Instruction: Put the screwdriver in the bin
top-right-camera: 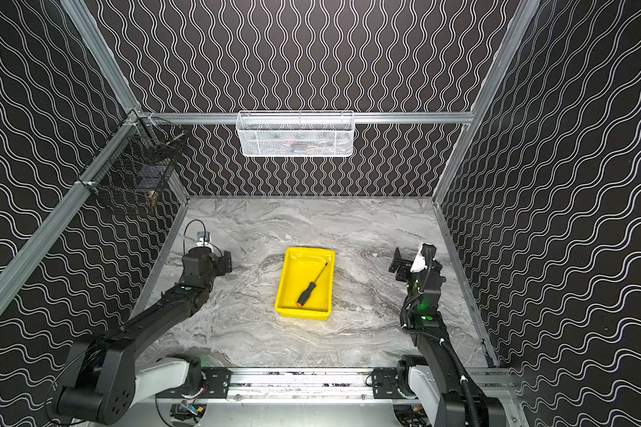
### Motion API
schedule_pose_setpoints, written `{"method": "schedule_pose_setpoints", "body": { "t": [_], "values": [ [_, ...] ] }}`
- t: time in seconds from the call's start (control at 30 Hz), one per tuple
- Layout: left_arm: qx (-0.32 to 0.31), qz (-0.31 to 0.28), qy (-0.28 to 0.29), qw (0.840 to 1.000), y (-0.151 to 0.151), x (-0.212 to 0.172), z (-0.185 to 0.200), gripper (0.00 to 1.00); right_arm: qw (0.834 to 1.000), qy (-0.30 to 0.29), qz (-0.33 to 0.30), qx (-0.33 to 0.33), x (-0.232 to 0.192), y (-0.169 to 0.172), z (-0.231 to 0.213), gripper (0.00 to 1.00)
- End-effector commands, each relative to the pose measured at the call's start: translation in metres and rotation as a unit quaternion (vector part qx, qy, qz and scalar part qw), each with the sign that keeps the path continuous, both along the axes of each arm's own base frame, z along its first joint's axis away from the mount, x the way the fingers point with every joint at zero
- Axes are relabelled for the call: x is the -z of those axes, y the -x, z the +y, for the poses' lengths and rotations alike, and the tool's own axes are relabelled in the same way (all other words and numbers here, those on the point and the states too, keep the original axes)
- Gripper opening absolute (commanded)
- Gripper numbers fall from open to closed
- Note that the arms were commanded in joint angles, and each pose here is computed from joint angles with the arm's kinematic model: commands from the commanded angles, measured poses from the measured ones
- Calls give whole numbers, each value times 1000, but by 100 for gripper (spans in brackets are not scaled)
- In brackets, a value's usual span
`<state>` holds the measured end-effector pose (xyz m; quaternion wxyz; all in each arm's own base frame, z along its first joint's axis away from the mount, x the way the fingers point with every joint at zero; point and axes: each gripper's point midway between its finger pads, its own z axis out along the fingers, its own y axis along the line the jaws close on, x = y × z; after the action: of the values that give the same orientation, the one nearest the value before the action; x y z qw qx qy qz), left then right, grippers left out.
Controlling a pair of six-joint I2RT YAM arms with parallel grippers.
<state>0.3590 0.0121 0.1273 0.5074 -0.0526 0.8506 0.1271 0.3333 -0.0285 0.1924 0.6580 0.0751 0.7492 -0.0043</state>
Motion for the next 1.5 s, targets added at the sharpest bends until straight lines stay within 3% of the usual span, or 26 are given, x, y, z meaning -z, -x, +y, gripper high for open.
{"method": "schedule_pose_setpoints", "body": {
  "t": [0.0, 0.37, 0.5, 0.57, 0.73, 1.13, 1.47],
  "values": [
    [2, -54, -4, 999, -9, -15, 3, 99, 999, 15, -36, -19, -15, -6, 6, 99],
    [52, -68, 2, 996, -16, 0, -6, 99, 997, 30, -60, -33, -15, -2, 11, 99],
    [66, -74, 9, 995, -15, 1, -10, 99, 996, -30, -85, 10, -10, 4, -2, 100],
    [65, -72, 8, 995, -15, 1, -9, 99, 995, -27, -98, 14, -11, 6, -4, 100],
    [68, -65, 11, 996, -16, 5, -10, 99, 997, 9, -77, -30, -4, 0, 10, 100],
    [88, -100, 2, 991, -11, 5, -14, 99, 998, 36, -31, -30, 28, -8, 9, 100],
    [88, -85, 9, 992, -30, 27, -12, 99, 999, 18, -29, -38, 42, -26, 11, 100]
  ]
}}
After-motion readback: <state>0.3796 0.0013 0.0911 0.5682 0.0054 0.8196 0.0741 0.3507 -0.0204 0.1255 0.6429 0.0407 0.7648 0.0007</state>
